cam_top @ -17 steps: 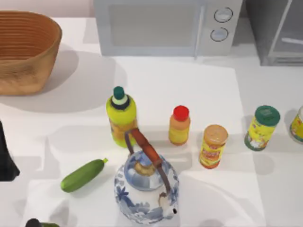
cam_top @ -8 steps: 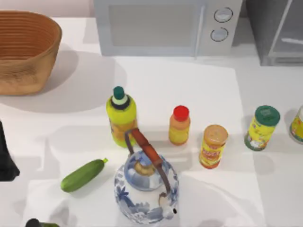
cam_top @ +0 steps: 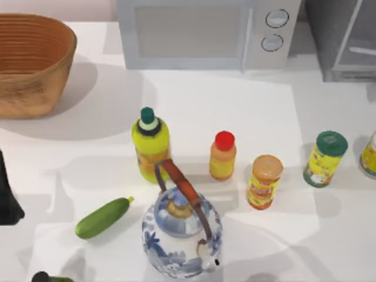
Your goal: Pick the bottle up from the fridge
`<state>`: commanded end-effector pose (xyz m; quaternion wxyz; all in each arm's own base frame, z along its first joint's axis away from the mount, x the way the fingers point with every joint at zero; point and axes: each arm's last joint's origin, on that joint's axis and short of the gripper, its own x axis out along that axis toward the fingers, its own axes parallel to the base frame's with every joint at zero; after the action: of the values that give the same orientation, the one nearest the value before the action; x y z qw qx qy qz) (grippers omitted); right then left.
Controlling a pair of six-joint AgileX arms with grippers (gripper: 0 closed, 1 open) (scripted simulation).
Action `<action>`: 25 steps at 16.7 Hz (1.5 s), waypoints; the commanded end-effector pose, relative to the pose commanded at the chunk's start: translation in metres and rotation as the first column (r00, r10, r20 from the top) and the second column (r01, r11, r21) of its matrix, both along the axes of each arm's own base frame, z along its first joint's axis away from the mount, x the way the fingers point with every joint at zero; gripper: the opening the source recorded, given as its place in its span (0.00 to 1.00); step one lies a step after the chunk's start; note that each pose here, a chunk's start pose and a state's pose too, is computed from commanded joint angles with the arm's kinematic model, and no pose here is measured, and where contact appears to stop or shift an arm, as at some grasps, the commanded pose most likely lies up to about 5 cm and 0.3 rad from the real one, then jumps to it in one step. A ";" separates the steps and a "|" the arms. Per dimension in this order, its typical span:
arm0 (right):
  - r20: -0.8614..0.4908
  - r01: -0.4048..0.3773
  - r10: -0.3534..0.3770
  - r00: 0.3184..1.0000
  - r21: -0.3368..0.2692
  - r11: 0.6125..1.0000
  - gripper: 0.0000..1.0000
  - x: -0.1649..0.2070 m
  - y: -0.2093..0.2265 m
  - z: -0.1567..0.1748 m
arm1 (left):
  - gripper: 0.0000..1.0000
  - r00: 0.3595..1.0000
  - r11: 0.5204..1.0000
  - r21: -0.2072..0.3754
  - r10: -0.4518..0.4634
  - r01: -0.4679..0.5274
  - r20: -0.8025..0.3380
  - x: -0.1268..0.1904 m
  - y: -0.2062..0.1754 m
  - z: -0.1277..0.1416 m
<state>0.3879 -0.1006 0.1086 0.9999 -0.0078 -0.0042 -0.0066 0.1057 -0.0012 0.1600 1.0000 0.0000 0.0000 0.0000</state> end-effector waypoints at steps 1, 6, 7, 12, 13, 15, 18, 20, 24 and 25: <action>-0.004 -0.001 0.001 1.000 0.001 1.000 1.00 0.010 0.005 0.000 | 1.00 1.000 1.000 0.000 0.000 0.000 0.000 0.000 0.000 0.000; -0.013 -0.002 0.002 1.000 0.003 1.000 1.00 0.025 0.013 0.001 | 1.00 1.000 1.000 0.000 0.000 0.000 0.000 0.000 0.000 0.000; -0.013 -0.002 0.002 1.000 0.003 1.000 1.00 0.025 0.013 0.001 | 1.00 1.000 1.000 0.000 0.000 0.000 0.000 0.000 0.000 0.000; -0.017 -0.002 0.002 1.000 0.004 1.000 1.00 0.040 0.012 -0.002 | 1.00 1.000 1.000 0.000 0.000 0.000 0.000 0.000 0.000 0.000; -0.014 -0.002 0.002 1.000 0.003 1.000 1.00 0.049 0.012 -0.001 | 1.00 1.000 1.000 0.000 0.000 0.000 0.000 0.000 0.000 0.000; -0.007 -0.002 0.002 1.000 0.002 1.000 1.00 0.067 0.011 0.001 | 1.00 1.000 1.000 0.000 0.000 0.000 0.000 0.000 0.000 0.000; -0.011 -0.002 0.002 1.000 0.003 1.000 1.00 0.084 0.013 0.001 | 1.00 1.000 1.000 0.000 0.000 0.000 0.000 0.000 0.000 0.000; -0.013 -0.002 0.002 1.000 0.003 1.000 1.00 0.085 0.013 0.000 | 1.00 1.000 1.000 0.000 0.000 0.000 0.000 0.000 0.000 0.000; -0.013 -0.002 0.002 1.000 0.003 1.000 0.85 0.085 0.013 0.000 | 1.00 1.000 1.000 0.000 0.000 0.000 0.000 0.000 0.000 0.000; -0.013 -0.002 0.002 1.000 0.003 1.000 0.77 0.085 0.013 0.000 | 1.00 1.000 1.000 0.000 0.000 0.000 0.000 0.000 0.000 0.000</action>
<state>0.4731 -0.0879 0.1090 1.0000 -0.0063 0.0023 -0.0056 0.1057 -0.0012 0.1600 1.0000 0.0000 0.0000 0.0000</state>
